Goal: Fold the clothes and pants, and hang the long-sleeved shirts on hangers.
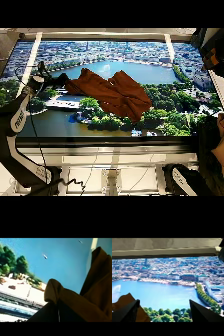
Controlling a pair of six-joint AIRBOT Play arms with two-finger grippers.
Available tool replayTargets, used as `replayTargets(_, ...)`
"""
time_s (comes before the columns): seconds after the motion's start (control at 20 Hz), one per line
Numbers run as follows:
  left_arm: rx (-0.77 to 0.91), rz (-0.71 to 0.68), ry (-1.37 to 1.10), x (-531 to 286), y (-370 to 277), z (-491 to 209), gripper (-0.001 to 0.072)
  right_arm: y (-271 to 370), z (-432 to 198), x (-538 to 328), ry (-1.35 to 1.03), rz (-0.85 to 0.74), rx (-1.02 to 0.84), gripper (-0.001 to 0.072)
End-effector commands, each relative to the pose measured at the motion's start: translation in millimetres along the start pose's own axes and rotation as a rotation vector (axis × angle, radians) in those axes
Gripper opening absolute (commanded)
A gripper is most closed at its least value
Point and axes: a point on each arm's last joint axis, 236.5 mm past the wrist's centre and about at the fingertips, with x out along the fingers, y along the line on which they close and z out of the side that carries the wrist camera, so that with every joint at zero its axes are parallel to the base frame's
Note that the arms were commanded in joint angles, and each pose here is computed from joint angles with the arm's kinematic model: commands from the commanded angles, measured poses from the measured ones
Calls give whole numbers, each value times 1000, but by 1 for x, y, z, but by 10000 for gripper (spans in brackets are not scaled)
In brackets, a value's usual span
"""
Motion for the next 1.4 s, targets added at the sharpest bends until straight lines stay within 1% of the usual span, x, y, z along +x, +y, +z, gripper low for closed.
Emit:
replayTargets(0.0,127,10,1,-32,-14,12,17,18,0,-1,1,75,55,693)
replayTargets(0.2,306,38,30,-83,-37,17,17,20,3,-1,-9,83,62,692)
replayTargets(0.25,337,40,39,-97,-43,17,17,20,2,0,-4,84,69,665)
replayTargets(0.3,376,45,57,-109,-47,15,17,20,-2,0,9,86,78,501)
replayTargets(0.35,424,38,91,-120,-52,8,17,21,-7,2,33,89,78,204)
replayTargets(0.4,456,24,135,-130,-56,-3,17,22,-12,5,55,96,83,28)
replayTargets(0.5,491,-1,189,-141,-63,-21,17,25,-22,21,93,122,109,33)
replayTargets(0.55,495,-5,199,-143,-65,-29,17,32,-28,33,121,159,137,107)
replayTargets(0.6,495,-7,215,-142,-65,-40,16,44,-39,48,169,212,156,233)
replayTargets(0.65,494,-12,238,-141,-65,-53,16,57,-54,64,227,260,147,262)
replayTargets(0.75,497,-17,287,-137,-64,-79,16,93,-95,99,364,358,86,274)
replayTargets(0.85,493,-17,328,-134,-59,-100,17,127,-137,131,465,425,-39,286)
replayTargets(0.9,490,-13,344,-134,-55,-108,17,133,-159,148,517,414,-88,390)
replayTargets(0.95,489,-8,354,-134,-52,-112,17,132,-178,162,561,390,-128,444)
replayTargets(1.05,506,19,362,-138,-44,-113,16,122,-209,186,631,344,-162,444)
replayTargets(1.15,516,41,356,-143,-38,-109,16,96,-239,198,719,279,-149,439)
replayTargets(1.25,498,54,343,-147,-34,-103,17,64,-272,196,814,233,-106,405)
replayTargets(1.35,486,61,337,-149,-29,-100,17,33,-313,182,926,194,-34,404)
